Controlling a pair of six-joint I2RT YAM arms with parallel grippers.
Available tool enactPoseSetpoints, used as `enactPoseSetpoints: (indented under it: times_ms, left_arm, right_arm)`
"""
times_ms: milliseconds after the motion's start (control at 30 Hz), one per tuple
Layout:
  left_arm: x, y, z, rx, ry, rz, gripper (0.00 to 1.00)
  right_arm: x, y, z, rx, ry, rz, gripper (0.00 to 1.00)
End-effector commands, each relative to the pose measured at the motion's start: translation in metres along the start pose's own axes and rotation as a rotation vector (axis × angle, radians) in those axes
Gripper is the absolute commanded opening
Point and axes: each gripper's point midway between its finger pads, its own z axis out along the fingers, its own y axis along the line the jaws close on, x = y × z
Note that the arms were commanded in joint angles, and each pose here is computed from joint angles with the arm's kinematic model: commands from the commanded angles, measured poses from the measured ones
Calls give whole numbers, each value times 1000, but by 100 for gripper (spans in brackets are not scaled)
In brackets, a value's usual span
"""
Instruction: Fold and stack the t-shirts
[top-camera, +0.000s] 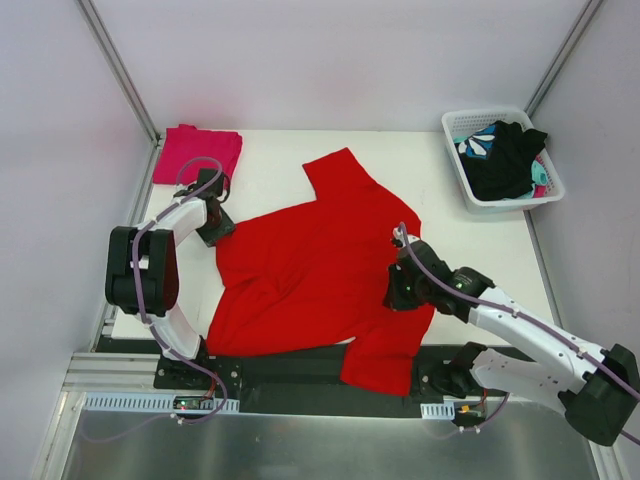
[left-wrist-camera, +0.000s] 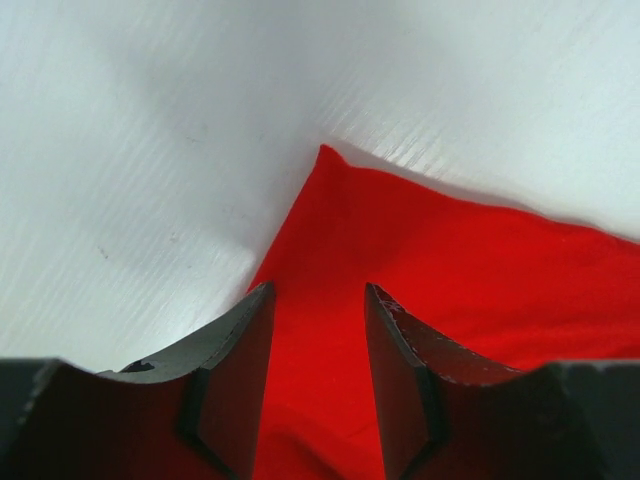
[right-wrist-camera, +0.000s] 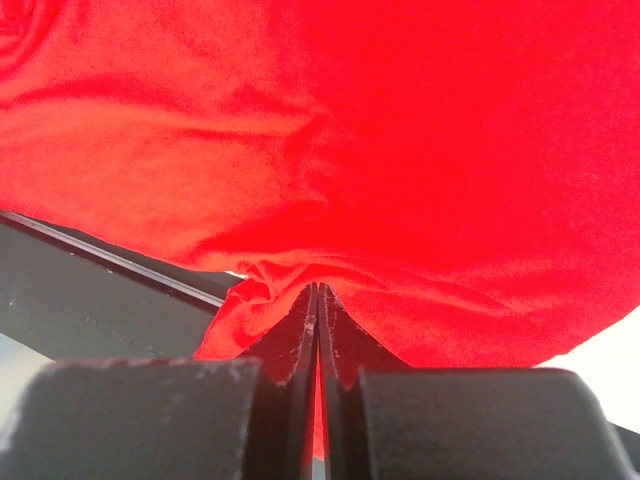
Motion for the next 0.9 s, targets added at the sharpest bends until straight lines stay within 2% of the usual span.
enactPoseSetpoints:
  times_ms: [0, 367, 633, 867]
  left_arm:
    - [-7, -8, 8, 35, -23, 10, 41]
    - [-15, -1, 8, 4, -55, 26, 41]
    - [-18, 2, -3, -20, -45, 48, 44]
    - [-25, 9, 4, -41, -31, 29, 45]
  right_arm:
    - [2, -3, -10, 5, -13, 20, 1]
    - [8, -9, -14, 22, -4, 24, 1]
    - [6, -5, -9, 15, 7, 25, 1]
    - [10, -7, -8, 20, 20, 25, 1]
